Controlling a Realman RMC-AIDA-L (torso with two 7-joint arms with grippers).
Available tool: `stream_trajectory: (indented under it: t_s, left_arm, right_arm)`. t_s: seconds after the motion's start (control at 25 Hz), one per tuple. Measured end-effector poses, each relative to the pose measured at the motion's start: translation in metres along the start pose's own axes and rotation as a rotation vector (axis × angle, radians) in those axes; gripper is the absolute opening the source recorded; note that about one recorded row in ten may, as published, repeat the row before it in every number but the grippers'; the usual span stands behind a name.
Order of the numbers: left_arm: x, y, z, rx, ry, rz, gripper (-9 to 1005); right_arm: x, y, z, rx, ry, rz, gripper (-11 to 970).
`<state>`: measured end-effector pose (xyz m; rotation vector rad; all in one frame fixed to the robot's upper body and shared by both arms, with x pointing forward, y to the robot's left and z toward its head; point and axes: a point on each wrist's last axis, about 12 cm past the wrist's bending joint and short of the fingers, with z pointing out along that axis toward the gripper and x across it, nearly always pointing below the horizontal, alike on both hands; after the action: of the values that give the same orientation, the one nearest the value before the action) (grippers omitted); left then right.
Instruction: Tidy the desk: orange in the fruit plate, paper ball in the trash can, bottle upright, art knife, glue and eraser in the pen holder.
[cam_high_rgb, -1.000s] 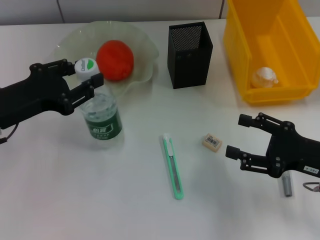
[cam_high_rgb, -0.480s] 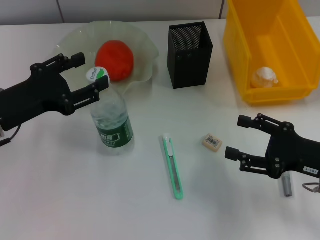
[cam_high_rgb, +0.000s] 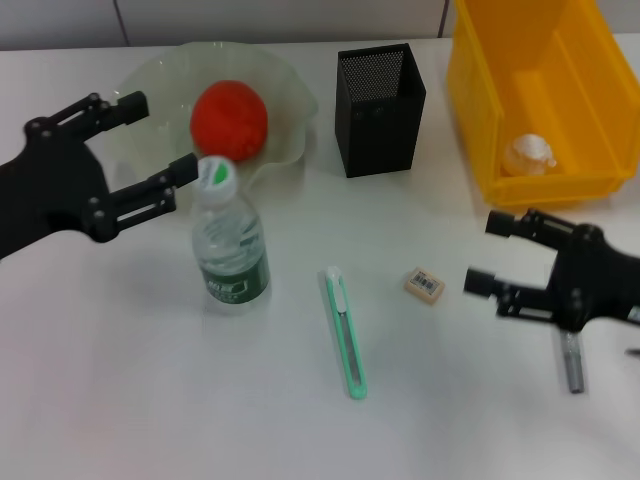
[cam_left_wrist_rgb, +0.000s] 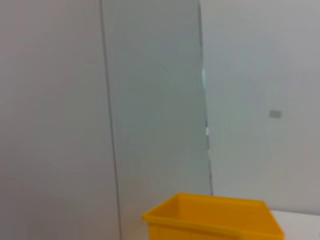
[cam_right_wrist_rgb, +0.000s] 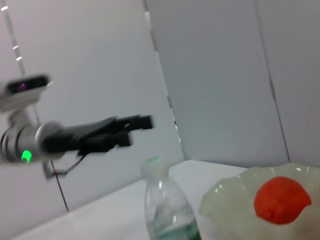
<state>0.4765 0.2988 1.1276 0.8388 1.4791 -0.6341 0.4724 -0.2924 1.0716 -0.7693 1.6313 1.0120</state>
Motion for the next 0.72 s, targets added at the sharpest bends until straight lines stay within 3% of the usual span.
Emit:
stream_trajectory:
  t_s: [0.08,0.12,0.16,0.24,0.28,0.32,0.4,0.48,0.52,0.56,0.72]
  left_arm:
    - [-0.001,-0.003,-0.007,0.025,-0.012,0.004,779]
    - [0.003,-0.007,-0.011,0.046,-0.012,0.003,780]
    - [0.003,-0.007,-0.011,0.046,-0.012,0.003,780]
    - [0.012,-0.014,-0.012,0.076,-0.006,0.013,780]
    - [0.019,-0.019,-0.013,0.1,0.006,0.022,779]
    - [0.03,-0.026,-0.012,0.152,0.03,0.035,779]
    - [0.035,-0.03,-0.011,0.181,0.046,0.033,777]
    - [0.046,-0.037,-0.008,0.234,0.071,0.016,775]
    - [0.054,-0.04,-0.003,0.264,0.088,-0.014,775]
    - [0.054,-0.04,-0.003,0.264,0.088,-0.014,774]
    - [0.071,-0.043,0.005,0.3,0.128,-0.073,772]
  right_arm:
    - [-0.021,-0.005,-0.002,0.002,0.026,0.059,848]
    - [-0.045,-0.009,-0.002,0.017,0.11,0.087,848]
    - [-0.045,-0.009,-0.002,0.017,0.11,0.087,848]
    - [-0.065,-0.011,0.006,0.046,0.226,0.098,848]
    - [-0.074,-0.011,0.015,0.059,0.3,0.106,848]
    - [-0.09,-0.01,0.04,0.079,0.437,0.118,847]
    - [-0.096,-0.009,0.052,0.09,0.492,0.122,847]
    - [-0.105,-0.003,0.079,0.12,0.615,0.125,847]
    - [-0.111,0.003,0.105,0.148,0.704,0.098,846]
    - [-0.111,0.003,0.105,0.148,0.704,0.098,845]
    - [-0.115,0.022,0.16,0.204,0.839,0.036,839]
